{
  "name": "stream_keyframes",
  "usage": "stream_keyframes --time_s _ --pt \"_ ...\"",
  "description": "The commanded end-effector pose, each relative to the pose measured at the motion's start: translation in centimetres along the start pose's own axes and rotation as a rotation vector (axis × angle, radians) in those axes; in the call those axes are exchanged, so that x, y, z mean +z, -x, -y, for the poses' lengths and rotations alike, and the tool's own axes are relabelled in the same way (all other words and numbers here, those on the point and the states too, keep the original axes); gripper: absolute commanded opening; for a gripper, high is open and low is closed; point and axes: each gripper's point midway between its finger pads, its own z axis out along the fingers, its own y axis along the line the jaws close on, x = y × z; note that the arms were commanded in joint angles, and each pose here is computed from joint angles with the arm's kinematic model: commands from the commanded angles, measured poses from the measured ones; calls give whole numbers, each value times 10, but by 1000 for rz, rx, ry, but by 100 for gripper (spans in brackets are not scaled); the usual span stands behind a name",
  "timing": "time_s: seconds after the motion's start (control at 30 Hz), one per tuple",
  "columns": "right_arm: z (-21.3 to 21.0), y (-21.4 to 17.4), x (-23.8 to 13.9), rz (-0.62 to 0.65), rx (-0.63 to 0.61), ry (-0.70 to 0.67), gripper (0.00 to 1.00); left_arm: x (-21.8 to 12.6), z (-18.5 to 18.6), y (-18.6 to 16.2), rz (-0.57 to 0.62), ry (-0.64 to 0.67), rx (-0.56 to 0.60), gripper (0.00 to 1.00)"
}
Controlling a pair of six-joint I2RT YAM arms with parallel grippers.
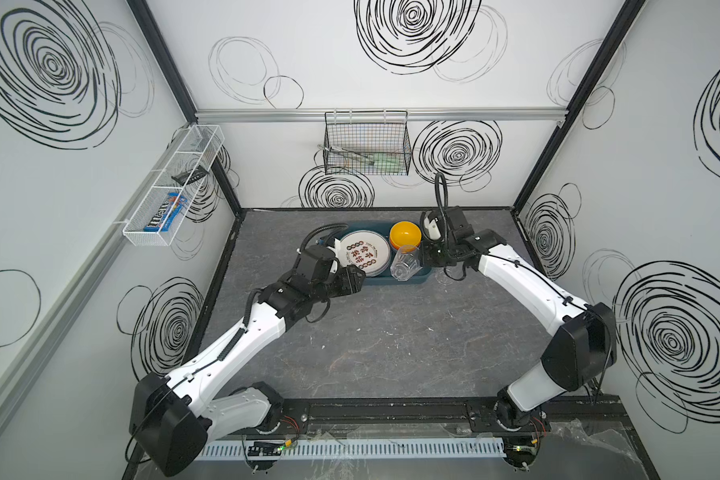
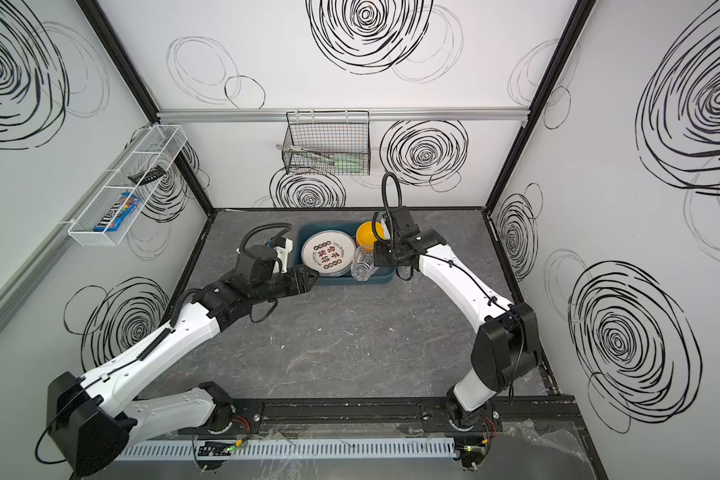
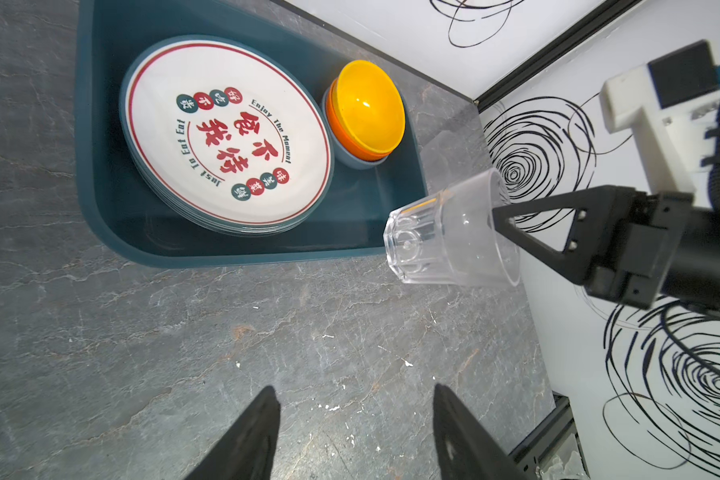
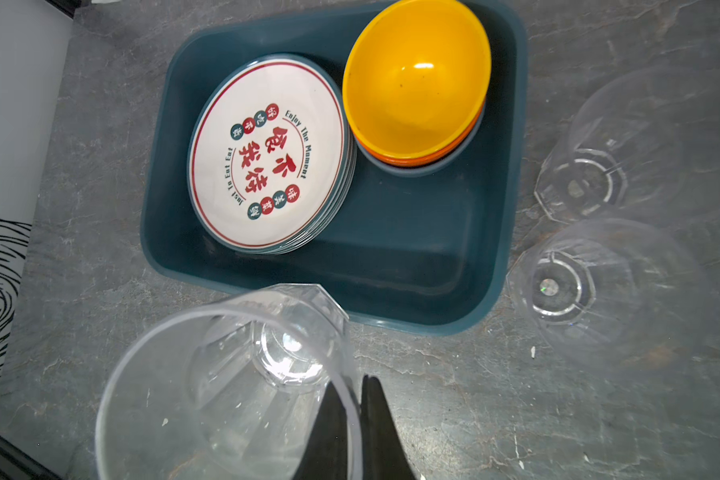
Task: Place the mixed dishes into the plastic bin
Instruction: 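Carry the clear cup over the bin with the right gripper while the left draws back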
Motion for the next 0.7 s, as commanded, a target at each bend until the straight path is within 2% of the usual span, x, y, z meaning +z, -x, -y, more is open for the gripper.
stream_keyframes --time_s 0.0,0.4,0.67 --pt "-1 29 -18 100 7 8 0 -7 12 6 32 -90 -6 66" --pt "33 47 9 97 73 -58 0 -15 8 -4 21 -219 -77 75" --pt "46 50 30 70 92 -95 0 -16 -5 -12 14 -208 -105 77"
